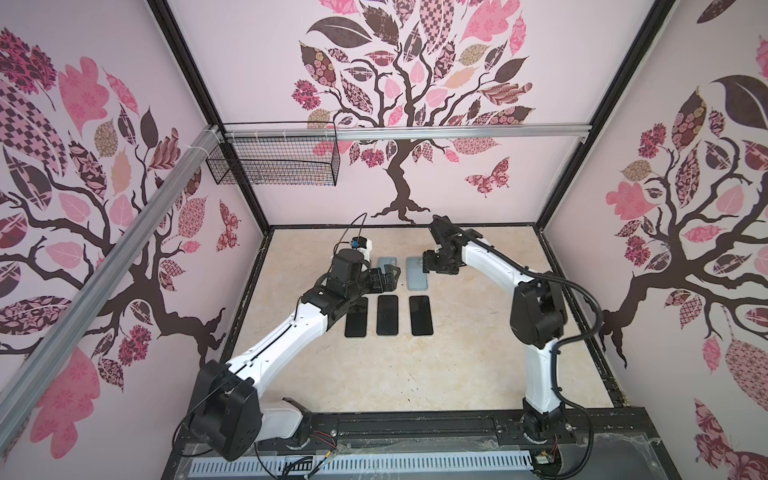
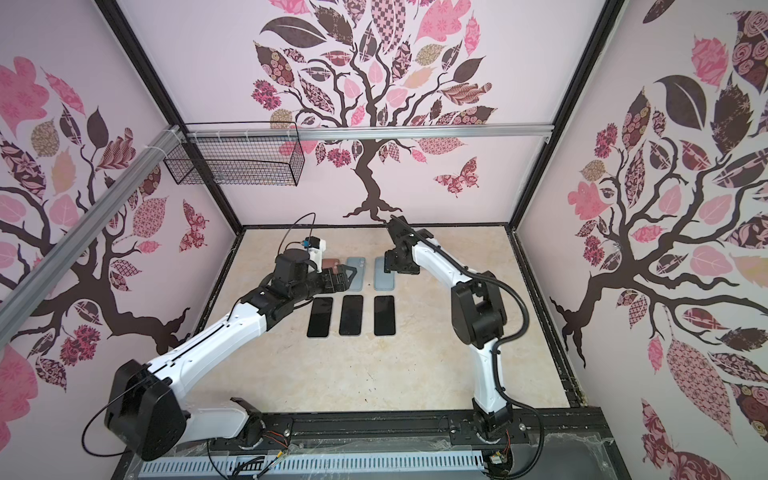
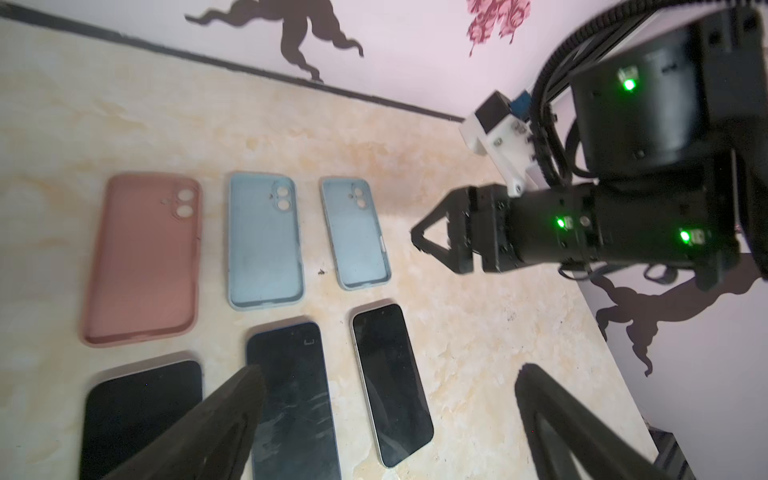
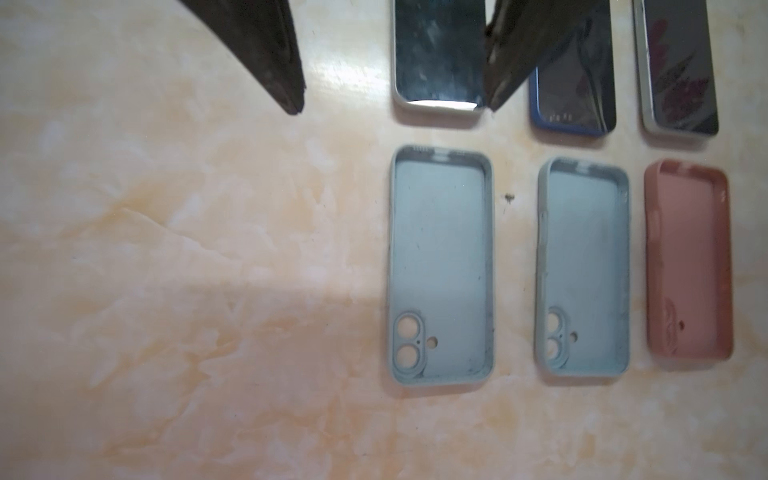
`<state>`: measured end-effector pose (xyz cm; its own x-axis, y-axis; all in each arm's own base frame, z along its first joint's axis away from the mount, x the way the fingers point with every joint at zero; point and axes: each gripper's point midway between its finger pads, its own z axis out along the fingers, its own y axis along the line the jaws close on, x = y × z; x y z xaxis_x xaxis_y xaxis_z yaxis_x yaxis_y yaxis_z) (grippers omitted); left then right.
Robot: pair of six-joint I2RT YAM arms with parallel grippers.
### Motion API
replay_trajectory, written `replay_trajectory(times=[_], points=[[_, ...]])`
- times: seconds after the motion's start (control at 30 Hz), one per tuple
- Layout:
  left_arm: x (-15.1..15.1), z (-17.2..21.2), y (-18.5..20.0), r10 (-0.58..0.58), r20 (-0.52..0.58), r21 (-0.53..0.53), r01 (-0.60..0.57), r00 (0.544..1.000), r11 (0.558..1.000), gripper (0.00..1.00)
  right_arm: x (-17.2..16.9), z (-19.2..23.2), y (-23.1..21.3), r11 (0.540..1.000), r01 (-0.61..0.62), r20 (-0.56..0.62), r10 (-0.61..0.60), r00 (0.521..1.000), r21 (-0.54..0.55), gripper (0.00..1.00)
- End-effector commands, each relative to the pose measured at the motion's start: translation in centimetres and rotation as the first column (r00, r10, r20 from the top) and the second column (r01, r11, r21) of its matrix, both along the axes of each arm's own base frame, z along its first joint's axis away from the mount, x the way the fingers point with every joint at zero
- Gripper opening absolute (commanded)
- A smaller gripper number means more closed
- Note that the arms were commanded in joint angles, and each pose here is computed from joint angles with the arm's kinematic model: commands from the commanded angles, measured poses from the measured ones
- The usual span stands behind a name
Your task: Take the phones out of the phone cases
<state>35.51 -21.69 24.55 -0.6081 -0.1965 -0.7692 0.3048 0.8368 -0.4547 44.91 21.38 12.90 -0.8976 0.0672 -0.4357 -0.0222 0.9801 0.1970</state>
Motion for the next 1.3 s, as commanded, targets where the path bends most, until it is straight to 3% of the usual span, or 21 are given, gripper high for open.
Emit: replay_trajectory(times=[0.0,0.17,0.3,0.43,0.53,0.7,0.8,0.93,1.13,1.27], points=[[-1.1,-1.3,2.9,0.072,0.028,0.095,-0.074,0.997,0.993,0.98,-1.1,4.7,-0.6,0.997,0.003,0.166,-0.017,0.986,0.082,0.84],[-2.2,-0.2,5.8,0.148,0.137,0.129,-0.166,0.979,0.978,0.98,-4.0,5.9,-4.1,0.990,0.069,0.342,-0.107,0.934,0.121,0.89],[-2.5,-0.3,6.7,0.100,0.246,0.224,-0.157,0.964,0.962,0.98,-6.0,5.7,-7.5,0.979,0.145,0.456,-0.195,0.868,0.142,0.99],[-2.8,0.9,7.1,0.043,0.420,0.181,-0.130,0.906,0.975,0.98,-7.2,5.4,-9.8,0.981,0.161,0.580,-0.192,0.792,0.106,0.99],[-2.3,1.4,9.0,0.060,0.518,0.192,-0.185,0.853,0.964,0.98,-7.2,5.4,-11.7,0.981,0.191,0.619,-0.178,0.765,0.047,1.00],[-0.3,-0.4,14.6,0.161,0.465,0.218,-0.289,0.871,0.932,0.98,-6.1,5.5,-15.4,0.961,0.276,0.661,-0.198,0.723,-0.013,1.00],[0.1,-2.2,17.7,0.229,0.423,0.229,-0.348,0.877,0.909,0.98,-5.7,4.7,-17.3,0.949,0.313,0.651,-0.222,0.726,-0.025,1.00],[0.1,-5.6,20.9,0.319,0.373,0.329,-0.446,0.871,0.832,0.98,-5.9,3.3,-19.7,0.928,0.362,0.651,-0.221,0.726,-0.088,0.99],[1.1,-8.4,21.7,0.340,0.329,0.366,-0.450,0.881,0.814,0.98,-6.6,1.9,-21.2,0.946,0.311,0.713,-0.154,0.684,-0.094,1.00],[1.7,-10.1,22.6,0.354,0.307,0.380,-0.455,0.883,0.805,0.98,-6.7,1.2,-22.6,0.943,0.324,0.719,-0.174,0.673,-0.076,1.00]])
